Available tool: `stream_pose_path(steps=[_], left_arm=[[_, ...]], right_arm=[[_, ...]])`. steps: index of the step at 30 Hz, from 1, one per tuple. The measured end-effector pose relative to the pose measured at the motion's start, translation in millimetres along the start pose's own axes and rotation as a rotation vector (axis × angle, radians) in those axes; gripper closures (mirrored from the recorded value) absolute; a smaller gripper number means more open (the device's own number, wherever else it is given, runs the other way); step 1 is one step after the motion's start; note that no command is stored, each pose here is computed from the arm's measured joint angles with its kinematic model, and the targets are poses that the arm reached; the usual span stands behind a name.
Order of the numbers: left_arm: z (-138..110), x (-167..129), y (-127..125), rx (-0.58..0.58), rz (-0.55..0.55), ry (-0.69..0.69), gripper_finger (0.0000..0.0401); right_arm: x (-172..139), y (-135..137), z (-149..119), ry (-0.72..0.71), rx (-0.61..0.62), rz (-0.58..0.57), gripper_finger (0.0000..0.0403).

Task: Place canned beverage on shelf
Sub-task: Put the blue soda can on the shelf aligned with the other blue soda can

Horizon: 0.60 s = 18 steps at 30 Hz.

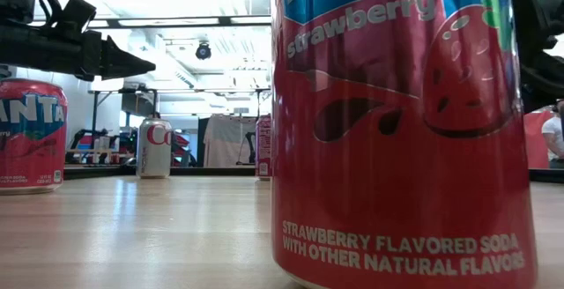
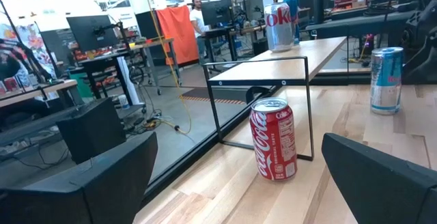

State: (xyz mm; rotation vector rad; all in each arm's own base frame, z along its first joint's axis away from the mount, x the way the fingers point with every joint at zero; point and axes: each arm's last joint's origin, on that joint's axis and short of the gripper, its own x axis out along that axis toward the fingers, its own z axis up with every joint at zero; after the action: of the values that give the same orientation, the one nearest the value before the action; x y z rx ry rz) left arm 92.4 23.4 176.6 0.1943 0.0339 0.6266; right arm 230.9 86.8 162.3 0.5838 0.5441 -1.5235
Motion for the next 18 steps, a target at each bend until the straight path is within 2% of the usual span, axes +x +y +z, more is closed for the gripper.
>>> stream_pose_path(steps=[9, 14, 18], left_arm=[[0, 0, 0, 0.000, 0.000, 0.000, 0.0002], [0, 0, 0, 0.000, 0.000, 0.000, 0.0002], [0, 0, 0, 0.000, 0.000, 0.000, 0.0002]], right_arm=[[10, 4, -11, -0.107, 0.025, 0.013, 0.0030], [16, 4, -17, -0.147, 0.032, -0.018, 0.0074], [20, 4, -20, -0.169, 0.061, -0.036, 0.0126]])
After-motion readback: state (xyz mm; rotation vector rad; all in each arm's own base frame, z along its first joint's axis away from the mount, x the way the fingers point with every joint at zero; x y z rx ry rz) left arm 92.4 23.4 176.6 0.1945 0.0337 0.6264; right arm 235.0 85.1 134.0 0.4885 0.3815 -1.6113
